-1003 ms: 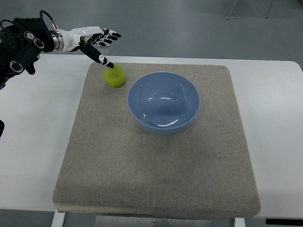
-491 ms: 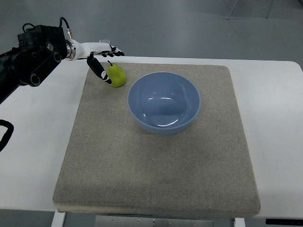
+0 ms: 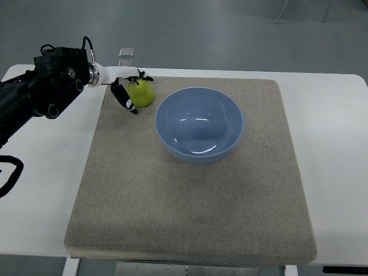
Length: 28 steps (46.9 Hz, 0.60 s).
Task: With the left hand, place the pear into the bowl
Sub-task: 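Lower the left hand around the green pear and close the fingers, then lift the pear with the left hand and carry it over the bowl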
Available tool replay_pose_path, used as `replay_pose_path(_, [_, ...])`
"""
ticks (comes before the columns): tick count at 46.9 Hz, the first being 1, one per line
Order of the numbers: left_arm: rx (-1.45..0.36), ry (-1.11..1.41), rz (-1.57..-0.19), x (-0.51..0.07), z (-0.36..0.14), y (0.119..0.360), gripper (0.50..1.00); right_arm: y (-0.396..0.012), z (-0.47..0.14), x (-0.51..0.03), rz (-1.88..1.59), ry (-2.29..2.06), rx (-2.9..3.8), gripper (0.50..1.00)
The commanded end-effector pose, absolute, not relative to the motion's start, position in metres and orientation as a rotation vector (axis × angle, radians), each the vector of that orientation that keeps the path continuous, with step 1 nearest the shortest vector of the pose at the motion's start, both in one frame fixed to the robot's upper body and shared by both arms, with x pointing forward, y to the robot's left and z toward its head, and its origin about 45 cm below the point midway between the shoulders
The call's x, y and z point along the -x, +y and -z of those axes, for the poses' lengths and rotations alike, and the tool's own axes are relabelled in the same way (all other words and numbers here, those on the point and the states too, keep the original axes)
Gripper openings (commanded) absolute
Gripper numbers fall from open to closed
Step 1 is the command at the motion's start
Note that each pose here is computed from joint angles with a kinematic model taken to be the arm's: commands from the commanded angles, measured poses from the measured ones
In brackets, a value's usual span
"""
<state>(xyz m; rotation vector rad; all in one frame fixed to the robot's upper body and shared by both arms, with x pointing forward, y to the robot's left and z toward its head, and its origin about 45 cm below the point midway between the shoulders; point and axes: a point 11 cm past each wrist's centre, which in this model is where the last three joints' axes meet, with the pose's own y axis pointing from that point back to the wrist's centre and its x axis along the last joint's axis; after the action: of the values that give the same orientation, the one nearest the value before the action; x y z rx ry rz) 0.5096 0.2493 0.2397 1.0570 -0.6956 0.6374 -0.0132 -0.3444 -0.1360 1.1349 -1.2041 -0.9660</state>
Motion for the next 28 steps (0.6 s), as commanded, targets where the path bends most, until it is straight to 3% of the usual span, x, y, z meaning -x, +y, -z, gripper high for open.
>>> replay_pose_path(1, [-1.049, -0.708, -0.643, -0.510, -0.240, 0.245, 0.979, -0.344, 0.136, 0.013, 0.966, -1.204, -1.135, 0.924])
replay_pose_path(6, [-1.046, -0.710, -0.642, -0.510, -0.240, 0.244, 0.964, -0.344, 0.136, 0.013, 0.966, -1.204, -1.135, 0.926])
replay_pose_path(9, [-1.046, -0.712, -0.640, -0.510, -0.240, 0.243, 0.919, -0.344, 0.136, 0.013, 0.966, -1.204, -1.135, 0.924])
replay_pose_path(15, [-1.045, -0.719, -0.637, -0.510, -0.242, 0.242, 0.759, -0.344, 0.136, 0.014, 0.966, -1.204, -1.134, 0.924])
replay_pose_path(19, [-1.048, -0.718, -0.639, -0.510, -0.242, 0.245, 0.619, -0.344, 0.136, 0.013, 0.966, -1.204, -1.135, 0.924])
replay_pose_path(24, [-1.047, -0.728, -0.645, -0.512, -0.247, 0.247, 0.502, -0.344, 0.136, 0.013, 0.966, -1.204, -1.135, 0.924])
replay_pose_path(28, [-1.027, -0.746, -0.644, -0.513, -0.257, 0.244, 0.500, -0.344, 0.136, 0.013, 0.966, -1.204, -1.135, 0.926])
